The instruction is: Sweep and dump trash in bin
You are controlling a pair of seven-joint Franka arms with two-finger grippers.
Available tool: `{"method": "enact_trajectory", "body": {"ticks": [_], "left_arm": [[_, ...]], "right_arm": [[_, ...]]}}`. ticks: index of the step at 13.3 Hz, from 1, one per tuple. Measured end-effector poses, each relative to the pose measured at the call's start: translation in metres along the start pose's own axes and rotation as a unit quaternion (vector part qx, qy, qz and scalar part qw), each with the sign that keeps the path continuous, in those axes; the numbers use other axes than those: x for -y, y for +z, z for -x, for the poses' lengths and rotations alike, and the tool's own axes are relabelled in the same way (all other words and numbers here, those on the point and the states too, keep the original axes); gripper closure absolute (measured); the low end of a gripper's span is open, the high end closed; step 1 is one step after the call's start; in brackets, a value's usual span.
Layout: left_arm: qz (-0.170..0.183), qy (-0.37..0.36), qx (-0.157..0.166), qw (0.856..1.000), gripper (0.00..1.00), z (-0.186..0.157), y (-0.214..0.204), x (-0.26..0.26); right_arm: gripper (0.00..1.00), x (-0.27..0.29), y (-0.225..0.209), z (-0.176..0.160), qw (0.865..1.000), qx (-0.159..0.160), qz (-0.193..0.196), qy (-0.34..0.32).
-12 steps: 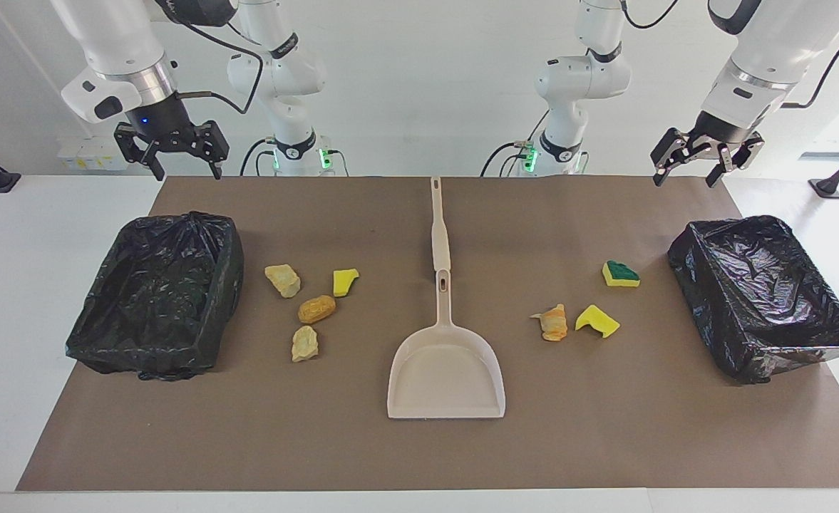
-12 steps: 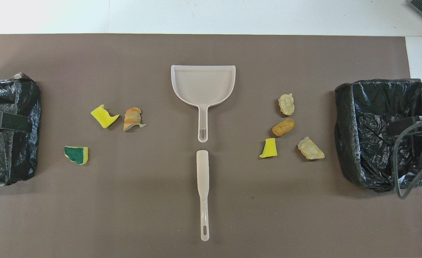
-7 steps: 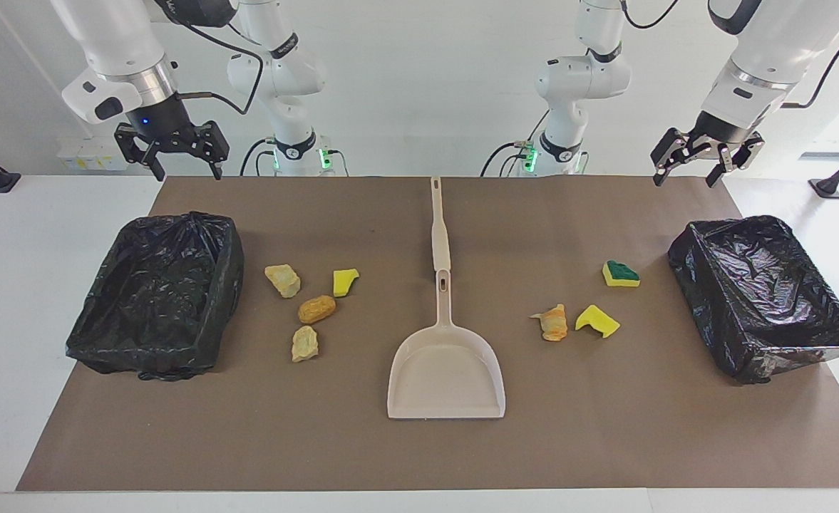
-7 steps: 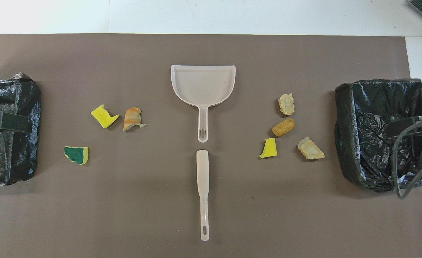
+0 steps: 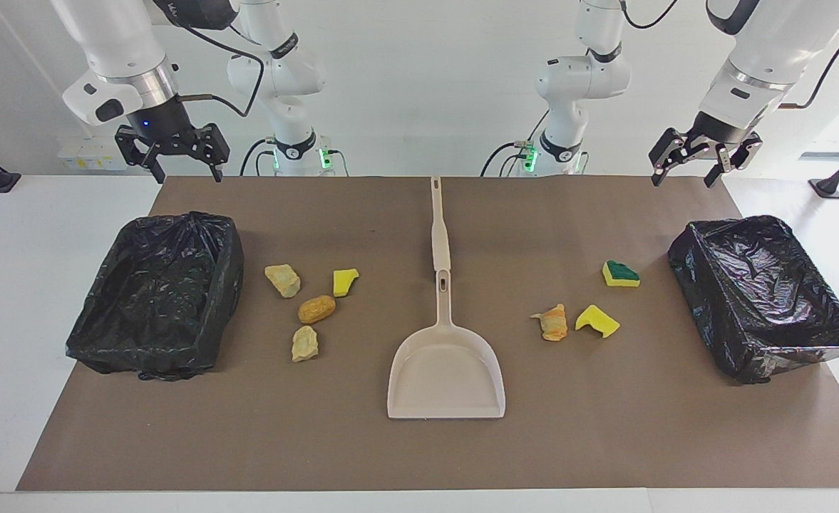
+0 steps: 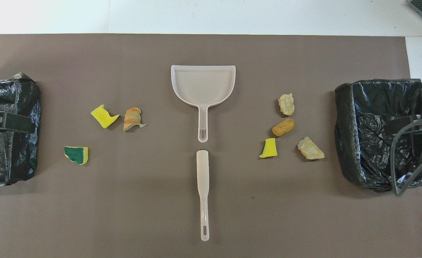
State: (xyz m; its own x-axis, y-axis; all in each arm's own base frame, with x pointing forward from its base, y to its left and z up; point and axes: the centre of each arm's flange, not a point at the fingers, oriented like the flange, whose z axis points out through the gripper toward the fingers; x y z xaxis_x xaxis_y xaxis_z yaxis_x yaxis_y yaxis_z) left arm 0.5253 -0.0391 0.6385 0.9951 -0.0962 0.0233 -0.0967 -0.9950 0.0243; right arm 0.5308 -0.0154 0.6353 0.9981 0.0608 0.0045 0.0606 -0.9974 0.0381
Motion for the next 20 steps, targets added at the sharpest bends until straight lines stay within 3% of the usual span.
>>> {"method": "enact_trajectory", "body": {"ticks": [5,8,11,17,20], "left_arm": [[0.001,0.056,0.01,0.998,0.0,-0.003,0.052,-0.073],[0.002,0.066,0.005,0.998,0.0,0.012,0.097,-0.141],[0.003,0.073,0.003,0.997,0.0,0.051,0.134,-0.198],[0.032,0.061,-0.039,0.997,0.0,0.136,0.226,-0.307],[0.043,0.066,-0.041,0.996,0.0,0.176,0.266,-0.344]], "right_arm": [[0.0,0.001,0.01,0.003,1.0,0.01,-0.001,-0.001],[0.0,0.006,0.018,0.005,1.0,0.015,-0.002,-0.005],[0.0,0.062,0.034,-0.018,1.0,-0.008,-0.001,0.0],[0.0,0.173,0.103,-0.075,1.0,0.012,-0.006,0.017],[0.0,0.231,0.13,-0.095,1.0,0.014,-0.005,0.016]]}}
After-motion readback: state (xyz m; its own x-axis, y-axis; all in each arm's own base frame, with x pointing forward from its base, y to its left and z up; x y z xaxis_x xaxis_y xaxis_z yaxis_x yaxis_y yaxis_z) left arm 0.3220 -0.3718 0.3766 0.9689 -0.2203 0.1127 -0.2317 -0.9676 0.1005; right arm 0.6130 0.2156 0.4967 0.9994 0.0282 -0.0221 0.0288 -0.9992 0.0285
